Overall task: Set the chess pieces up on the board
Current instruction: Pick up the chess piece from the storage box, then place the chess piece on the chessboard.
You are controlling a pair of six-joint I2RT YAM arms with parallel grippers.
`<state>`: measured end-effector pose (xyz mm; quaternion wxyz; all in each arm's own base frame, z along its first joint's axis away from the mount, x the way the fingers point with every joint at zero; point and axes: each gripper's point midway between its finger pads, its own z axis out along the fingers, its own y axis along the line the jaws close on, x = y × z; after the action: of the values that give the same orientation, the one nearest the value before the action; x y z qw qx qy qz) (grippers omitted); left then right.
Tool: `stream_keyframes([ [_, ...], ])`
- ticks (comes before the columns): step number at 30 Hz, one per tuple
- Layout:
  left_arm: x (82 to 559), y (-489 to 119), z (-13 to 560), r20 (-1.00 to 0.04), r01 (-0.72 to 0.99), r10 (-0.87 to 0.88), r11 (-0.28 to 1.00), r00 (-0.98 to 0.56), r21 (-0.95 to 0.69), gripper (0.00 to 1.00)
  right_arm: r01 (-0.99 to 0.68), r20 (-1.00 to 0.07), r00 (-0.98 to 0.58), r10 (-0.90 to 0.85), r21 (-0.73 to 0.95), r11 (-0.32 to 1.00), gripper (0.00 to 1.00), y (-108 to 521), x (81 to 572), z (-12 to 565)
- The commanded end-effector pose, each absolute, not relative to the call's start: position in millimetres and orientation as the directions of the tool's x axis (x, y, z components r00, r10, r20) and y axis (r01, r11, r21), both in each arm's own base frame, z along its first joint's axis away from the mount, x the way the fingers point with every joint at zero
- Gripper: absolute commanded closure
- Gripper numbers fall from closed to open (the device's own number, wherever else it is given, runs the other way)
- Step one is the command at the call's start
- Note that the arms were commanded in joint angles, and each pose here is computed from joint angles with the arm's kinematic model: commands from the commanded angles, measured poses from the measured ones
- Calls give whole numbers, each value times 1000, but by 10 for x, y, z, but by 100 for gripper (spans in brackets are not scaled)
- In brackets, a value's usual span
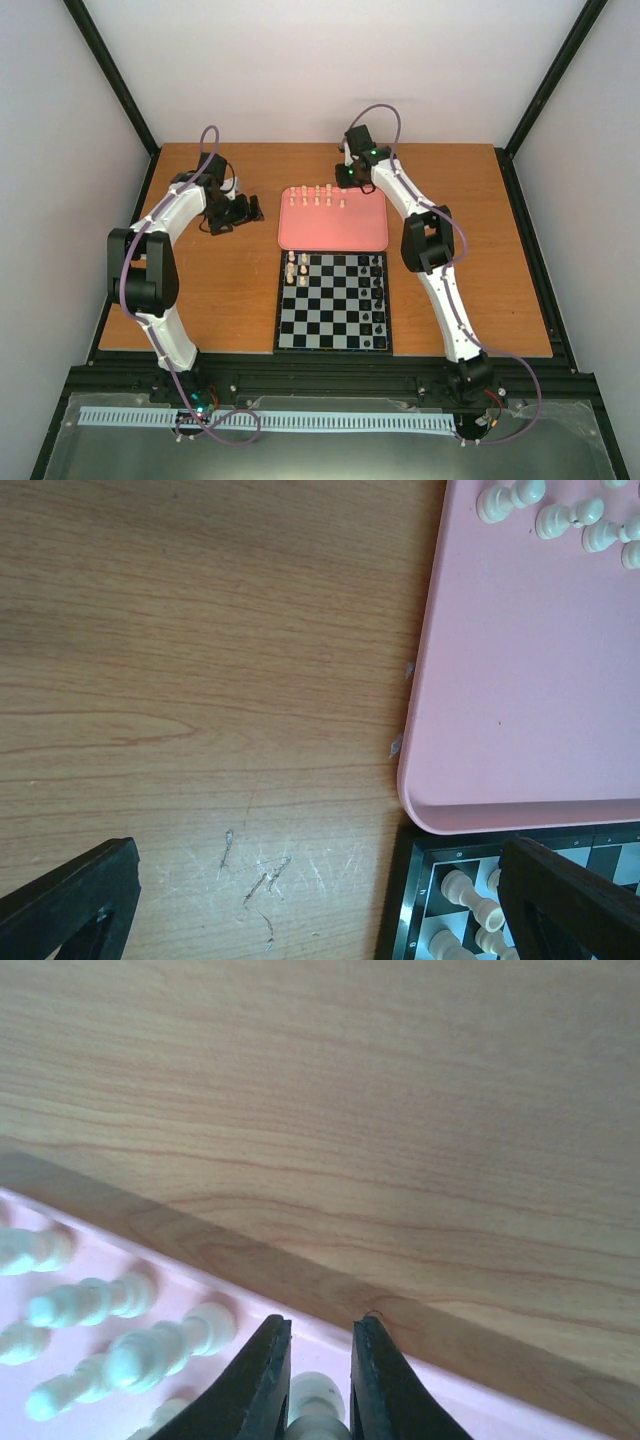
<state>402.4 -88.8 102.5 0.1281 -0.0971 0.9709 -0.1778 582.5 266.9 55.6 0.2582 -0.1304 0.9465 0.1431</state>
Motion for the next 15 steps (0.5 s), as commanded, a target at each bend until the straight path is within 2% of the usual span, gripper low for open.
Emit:
stream_keyframes([
  [1,4118,-847,1127,-242,-136,-235,921,-941,-366,0,-379,-685,-707,-176,157,912,86,2756,5791,1722],
  [6,4111,-851,1122,-232,-146,-245,916,-941,-374,0,-443,-691,-686,-229,146,885,86,2978,5304,2181],
  [15,4096,-853,1130,-206,-176,-284,888,-936,-425,0,-552,-600,-712,-365,156,819,86,3511,3766,2057],
])
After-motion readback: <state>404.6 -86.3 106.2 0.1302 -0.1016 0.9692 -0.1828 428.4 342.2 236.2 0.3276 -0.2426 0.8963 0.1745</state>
